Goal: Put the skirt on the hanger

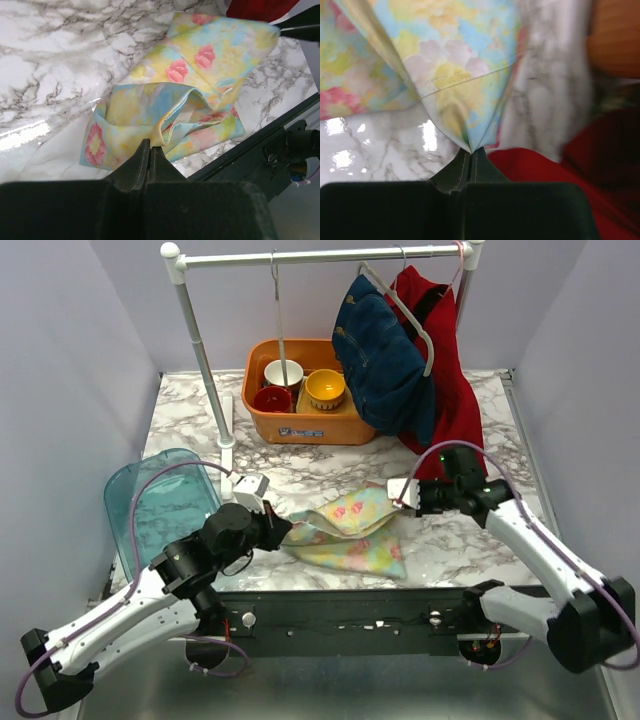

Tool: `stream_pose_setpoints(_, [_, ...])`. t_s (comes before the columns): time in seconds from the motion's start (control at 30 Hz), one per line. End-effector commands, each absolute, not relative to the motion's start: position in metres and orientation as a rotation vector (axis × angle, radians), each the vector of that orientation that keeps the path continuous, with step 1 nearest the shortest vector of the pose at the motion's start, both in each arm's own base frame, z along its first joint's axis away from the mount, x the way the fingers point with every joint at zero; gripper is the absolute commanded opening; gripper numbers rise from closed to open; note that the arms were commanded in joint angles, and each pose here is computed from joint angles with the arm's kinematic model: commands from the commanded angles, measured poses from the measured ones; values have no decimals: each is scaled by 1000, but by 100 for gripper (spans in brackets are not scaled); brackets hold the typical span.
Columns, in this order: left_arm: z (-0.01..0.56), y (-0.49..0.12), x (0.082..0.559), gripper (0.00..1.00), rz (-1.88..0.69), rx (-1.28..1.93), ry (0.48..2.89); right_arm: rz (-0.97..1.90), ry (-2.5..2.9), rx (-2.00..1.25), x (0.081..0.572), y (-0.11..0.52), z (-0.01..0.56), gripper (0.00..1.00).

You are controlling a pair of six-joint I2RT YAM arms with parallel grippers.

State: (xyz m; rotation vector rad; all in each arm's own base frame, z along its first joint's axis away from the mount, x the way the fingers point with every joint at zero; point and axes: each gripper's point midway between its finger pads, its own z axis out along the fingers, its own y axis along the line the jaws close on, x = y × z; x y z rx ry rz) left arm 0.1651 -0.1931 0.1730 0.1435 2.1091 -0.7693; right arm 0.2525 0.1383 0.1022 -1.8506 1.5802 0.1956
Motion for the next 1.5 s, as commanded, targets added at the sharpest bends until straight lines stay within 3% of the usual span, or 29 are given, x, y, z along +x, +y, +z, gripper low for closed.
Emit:
stream_pose_setpoints(0.0, [235, -190, 173, 0, -799, 211, 1889, 197, 1559, -1691, 235, 139, 196, 1])
stream_pose_setpoints(0.2, [331, -199, 158, 0, -898, 415, 1581, 201, 1336, -1551, 180, 138, 320, 1])
stream_pose_setpoints(0.33, [396, -207, 133, 0, -1016, 533, 1369, 243, 1202, -1512, 135, 137, 371, 1])
stream_pose_setpoints(0.57, [463, -197, 98, 0, -1130, 584, 1147, 245, 1103, -1431, 83, 126, 420, 1])
stream_pose_setpoints(0.7, [465, -185, 103, 0, -1099, 514, 1149, 206, 1150, -1376, 93, 120, 419, 1])
stream_pose_setpoints(0.9, [409, -182, 138, 0, -1047, 311, 1327, 180, 1400, -1312, 159, 117, 364, 1])
stream_pose_setpoints(1.03, [320, -191, 176, 0, -962, 120, 1574, 179, 1674, -1239, 222, 116, 283, 1])
stream_pose_setpoints(1.2, [232, -185, 223, 0, -747, -135, 1745, 121, 1830, -1142, 291, 118, 223, 1])
stream_pose_setpoints(1.47, [160, -171, 267, 0, -613, -362, 1815, 159, 1935, -1216, 309, 125, 171, 1])
